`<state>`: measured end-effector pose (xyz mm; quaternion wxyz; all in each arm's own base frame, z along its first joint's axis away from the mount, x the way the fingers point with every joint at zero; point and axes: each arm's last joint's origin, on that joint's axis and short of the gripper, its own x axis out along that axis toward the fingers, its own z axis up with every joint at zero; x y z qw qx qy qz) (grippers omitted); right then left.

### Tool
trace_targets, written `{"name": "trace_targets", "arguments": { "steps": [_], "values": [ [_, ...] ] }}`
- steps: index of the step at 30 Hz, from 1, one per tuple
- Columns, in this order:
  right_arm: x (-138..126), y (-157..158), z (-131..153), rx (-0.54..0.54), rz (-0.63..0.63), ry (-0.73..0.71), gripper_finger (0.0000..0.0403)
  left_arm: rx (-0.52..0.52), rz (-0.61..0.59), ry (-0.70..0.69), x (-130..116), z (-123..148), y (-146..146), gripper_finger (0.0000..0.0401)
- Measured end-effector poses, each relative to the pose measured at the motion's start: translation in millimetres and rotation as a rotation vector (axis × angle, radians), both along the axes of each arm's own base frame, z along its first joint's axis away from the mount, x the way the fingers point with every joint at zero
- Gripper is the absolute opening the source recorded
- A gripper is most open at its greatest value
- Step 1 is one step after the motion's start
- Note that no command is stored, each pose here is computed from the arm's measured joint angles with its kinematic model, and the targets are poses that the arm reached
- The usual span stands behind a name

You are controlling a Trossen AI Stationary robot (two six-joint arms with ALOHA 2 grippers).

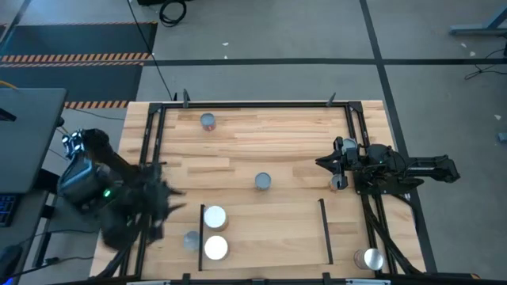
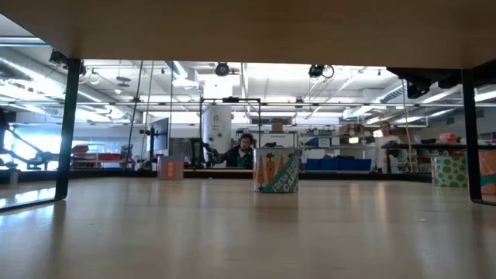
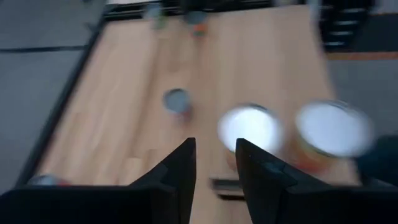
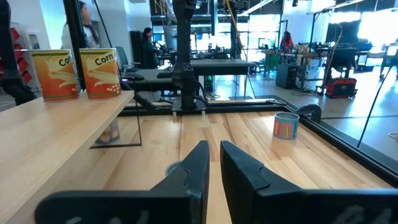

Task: Pick and place cans onto a shelf
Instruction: Put the left canned peaches on the shelf

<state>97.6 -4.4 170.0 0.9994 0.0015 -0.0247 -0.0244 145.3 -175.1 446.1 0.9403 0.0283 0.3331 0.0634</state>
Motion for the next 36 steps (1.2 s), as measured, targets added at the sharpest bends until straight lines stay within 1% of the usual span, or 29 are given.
{"name": "trace_targets", "arguments": {
  "steps": [6,9,12,14,17,19,23,24,28,31,32,36],
  "values": [
    [0,0,0,0.000,0.000,0.000,0.0047,-0.022,-0.034,-0.004,-34,-28,-29,0.0121],
    [0,0,0,0.000,-0.001,0.000,0.0047,-0.096,-0.019,0.022,-46,-44,-41,0.0121],
    [0,0,0,0.000,0.000,-0.001,0.0047,-0.196,-0.016,0.106,-58,-59,-52,0.0121],
    [0,0,0,0.000,0.000,-0.003,0.0047,-0.228,-0.014,0.143,-63,-70,-58,0.0121],
    [0,0,1,0.000,0.000,-0.005,0.0047,-0.242,-0.002,0.151,-67,-85,-63,0.0121],
    [0,0,1,0.000,0.000,-0.006,0.0047,-0.236,0.001,0.153,-67,-92,-65,0.0121],
    [0,0,1,0.000,0.000,-0.007,0.0047,-0.127,-0.077,0.171,-64,-104,-66,0.0114],
    [0,0,1,0.000,0.000,-0.007,0.0047,-0.121,-0.090,0.183,-61,-106,-67,0.0109],
    [0,0,1,0.000,0.000,-0.007,0.0047,-0.147,-0.072,0.210,-48,-108,-66,0.0073],
    [0,0,1,0.000,0.000,-0.007,0.0047,-0.131,-0.122,0.221,-36,-108,-68,0.0023],
    [0,0,1,0.000,0.000,-0.007,0.0047,-0.132,-0.138,0.232,-33,-108,-68,0.0012],
    [0,0,1,0.000,0.000,-0.007,0.0047,-0.172,-0.107,0.236,-22,-107,-66,0.0008]
  ]
}}
